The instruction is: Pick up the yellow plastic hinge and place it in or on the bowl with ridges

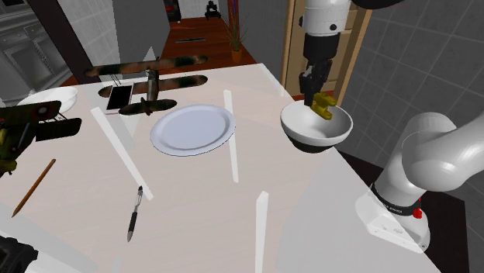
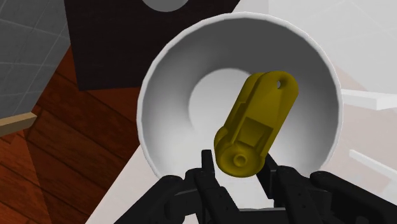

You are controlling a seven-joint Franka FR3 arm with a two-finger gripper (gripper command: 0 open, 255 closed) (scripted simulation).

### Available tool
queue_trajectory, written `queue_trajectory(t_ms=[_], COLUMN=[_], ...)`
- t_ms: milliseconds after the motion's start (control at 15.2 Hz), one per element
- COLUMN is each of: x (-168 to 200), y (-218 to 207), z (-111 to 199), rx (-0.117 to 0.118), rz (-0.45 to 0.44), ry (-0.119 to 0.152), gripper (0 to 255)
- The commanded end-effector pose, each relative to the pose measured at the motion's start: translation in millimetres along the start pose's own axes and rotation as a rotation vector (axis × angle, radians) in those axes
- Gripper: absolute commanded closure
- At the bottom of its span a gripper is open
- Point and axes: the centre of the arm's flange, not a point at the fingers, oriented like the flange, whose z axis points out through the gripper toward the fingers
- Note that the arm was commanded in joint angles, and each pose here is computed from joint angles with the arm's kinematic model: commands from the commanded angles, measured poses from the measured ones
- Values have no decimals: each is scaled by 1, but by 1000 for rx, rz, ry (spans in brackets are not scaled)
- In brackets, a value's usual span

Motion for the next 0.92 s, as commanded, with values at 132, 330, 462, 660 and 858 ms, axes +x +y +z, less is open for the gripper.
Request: queue_trajectory(t_ms=[132,330,462,660,858], x=[2,2,2,2,2], y=[0,0,0,0,0], z=[16,16,16,16,16], rx=[0,0,0,0,0], rz=[0,0,0,0,0], ry=[0,0,0,0,0], gripper=[255,255,255,0,0])
